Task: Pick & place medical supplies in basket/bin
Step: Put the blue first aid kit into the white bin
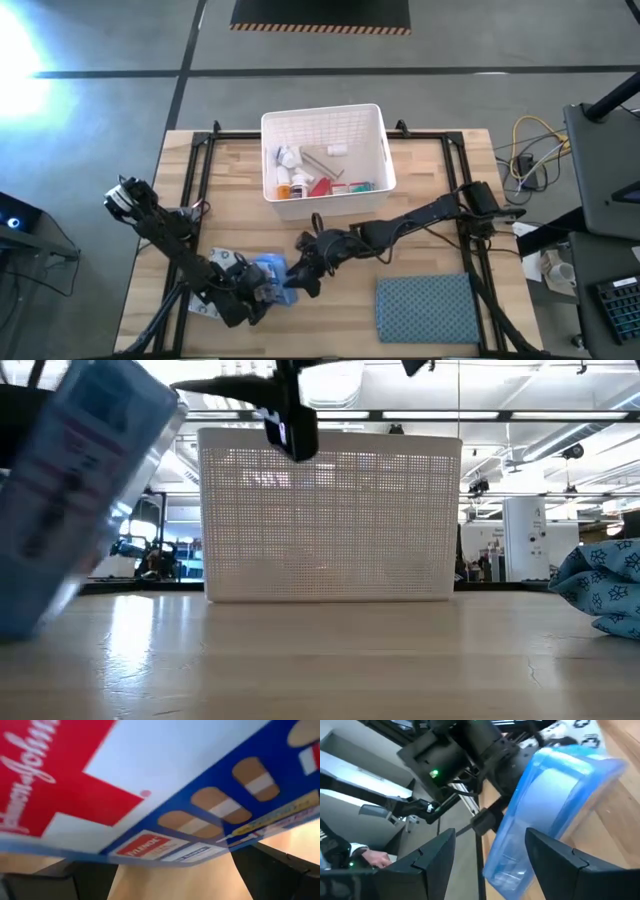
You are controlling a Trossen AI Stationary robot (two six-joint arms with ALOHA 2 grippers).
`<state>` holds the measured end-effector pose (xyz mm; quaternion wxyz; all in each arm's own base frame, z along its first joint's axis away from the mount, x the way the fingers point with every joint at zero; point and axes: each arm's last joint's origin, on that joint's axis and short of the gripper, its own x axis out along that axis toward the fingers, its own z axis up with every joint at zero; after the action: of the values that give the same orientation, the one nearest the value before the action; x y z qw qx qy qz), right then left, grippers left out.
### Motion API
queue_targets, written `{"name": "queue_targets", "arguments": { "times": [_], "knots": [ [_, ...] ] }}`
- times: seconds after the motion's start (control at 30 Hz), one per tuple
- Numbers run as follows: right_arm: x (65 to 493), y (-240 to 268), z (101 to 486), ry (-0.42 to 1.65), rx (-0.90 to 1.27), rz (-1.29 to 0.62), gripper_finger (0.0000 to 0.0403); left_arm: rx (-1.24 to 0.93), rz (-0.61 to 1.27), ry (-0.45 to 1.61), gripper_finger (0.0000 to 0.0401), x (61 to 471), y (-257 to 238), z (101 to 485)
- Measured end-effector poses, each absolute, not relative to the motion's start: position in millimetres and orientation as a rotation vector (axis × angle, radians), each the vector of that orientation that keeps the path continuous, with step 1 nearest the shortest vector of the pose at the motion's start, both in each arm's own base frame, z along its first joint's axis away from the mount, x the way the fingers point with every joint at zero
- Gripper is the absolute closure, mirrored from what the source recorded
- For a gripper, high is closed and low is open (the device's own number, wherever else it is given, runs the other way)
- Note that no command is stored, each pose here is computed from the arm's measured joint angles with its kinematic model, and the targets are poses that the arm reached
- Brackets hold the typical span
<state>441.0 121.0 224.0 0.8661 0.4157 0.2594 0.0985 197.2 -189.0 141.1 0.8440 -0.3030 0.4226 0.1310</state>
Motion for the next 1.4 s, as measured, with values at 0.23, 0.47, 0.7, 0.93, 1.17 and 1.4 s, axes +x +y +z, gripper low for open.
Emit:
{"name": "queue_targets", "arguments": {
  "times": [0.23,0.47,0.7,0.93,1.17,1.4],
  "knots": [
    [441.0,118.2,221.6,0.595,0.871,0.171,0.0170,-0.660,0.303,0.879,0.0052,203.4,-183.8,142.4],
    [447.1,118.3,232.2,0.544,0.871,0.198,0.0170,-0.672,0.317,0.861,0.0052,207.1,-180.6,142.8],
    [452.0,115.7,238.7,0.499,0.828,0.215,0.0170,-0.684,0.372,0.774,0.0052,216.6,-173.5,147.3],
    [454.1,100.4,247.2,0.475,0.853,0.182,0.0170,-0.688,0.381,0.776,0.0052,218.0,-170.8,147.0],
    [413.7,85.8,274.8,0.715,0.798,-0.120,0.0170,-0.687,0.379,0.782,0.0052,217.3,-171.0,146.6],
    [410.5,68.8,280.5,0.667,0.925,-0.253,0.0160,-0.676,0.385,0.794,0.0052,214.7,-168.9,142.7]
  ]
}}
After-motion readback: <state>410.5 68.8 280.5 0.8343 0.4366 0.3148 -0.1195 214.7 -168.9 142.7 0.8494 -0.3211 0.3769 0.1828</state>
